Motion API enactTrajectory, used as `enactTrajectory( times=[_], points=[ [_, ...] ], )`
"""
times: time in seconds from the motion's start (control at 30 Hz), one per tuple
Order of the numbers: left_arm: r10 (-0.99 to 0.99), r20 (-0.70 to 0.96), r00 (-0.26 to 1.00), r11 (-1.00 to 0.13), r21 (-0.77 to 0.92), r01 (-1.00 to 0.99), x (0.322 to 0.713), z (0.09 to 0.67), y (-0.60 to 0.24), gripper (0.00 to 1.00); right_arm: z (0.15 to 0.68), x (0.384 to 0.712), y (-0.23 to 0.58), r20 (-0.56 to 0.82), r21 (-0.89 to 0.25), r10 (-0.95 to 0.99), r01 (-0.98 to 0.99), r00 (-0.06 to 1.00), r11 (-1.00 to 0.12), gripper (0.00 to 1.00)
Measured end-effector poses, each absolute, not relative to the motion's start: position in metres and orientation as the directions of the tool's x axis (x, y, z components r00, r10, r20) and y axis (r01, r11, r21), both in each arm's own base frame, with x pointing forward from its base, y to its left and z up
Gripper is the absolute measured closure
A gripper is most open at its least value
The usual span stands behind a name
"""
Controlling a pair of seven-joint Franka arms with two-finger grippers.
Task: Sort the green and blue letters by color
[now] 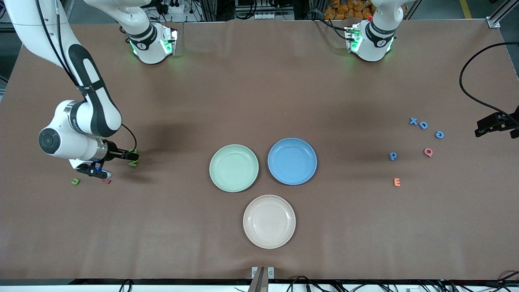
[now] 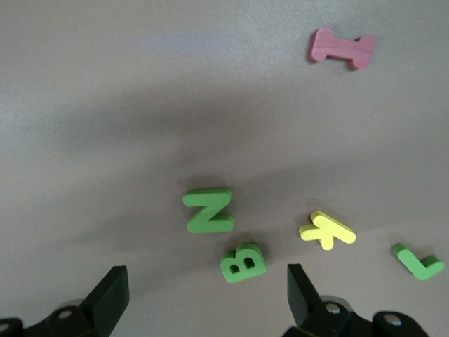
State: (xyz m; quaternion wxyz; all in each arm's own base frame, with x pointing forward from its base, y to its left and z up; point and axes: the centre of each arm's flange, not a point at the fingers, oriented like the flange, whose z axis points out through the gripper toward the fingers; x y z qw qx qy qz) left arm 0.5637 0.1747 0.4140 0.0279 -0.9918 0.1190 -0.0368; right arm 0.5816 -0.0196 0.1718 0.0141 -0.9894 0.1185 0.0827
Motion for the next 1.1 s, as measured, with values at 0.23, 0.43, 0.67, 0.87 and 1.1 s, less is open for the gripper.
enactTrajectory(
  times=[0.23,0.43,0.67,0.87,1.1],
  points=[
    [-0.275,0.053,0.960,-0.961,-0.038,-0.273,0.563,0.367,0.191,0.00,0.170,0.583,-0.017,-0.157,-0.006,-0.226,-0.230,0.961,-0.973,0.00],
    [-0.294,0.053,0.954,-0.956,-0.018,-0.293,0.564,0.329,0.197,0.00,0.170,0.583,-0.014,-0.153,-0.002,-0.214,-0.217,0.965,-0.976,0.07],
    [-0.297,0.065,0.953,-0.955,-0.020,-0.296,0.556,0.293,0.192,0.00,0.172,0.585,-0.012,-0.149,-0.001,-0.208,-0.211,0.967,-0.977,0.43],
    [-0.296,0.081,0.952,-0.955,-0.028,-0.294,0.543,0.265,0.187,0.00,0.174,0.586,-0.012,-0.145,-0.001,-0.207,-0.209,0.968,-0.978,0.66],
    [-0.303,0.096,0.948,-0.953,-0.037,-0.301,0.521,0.233,0.191,0.00,0.174,0.587,-0.011,-0.144,0.001,-0.203,-0.205,0.968,-0.979,0.66]
  ],
)
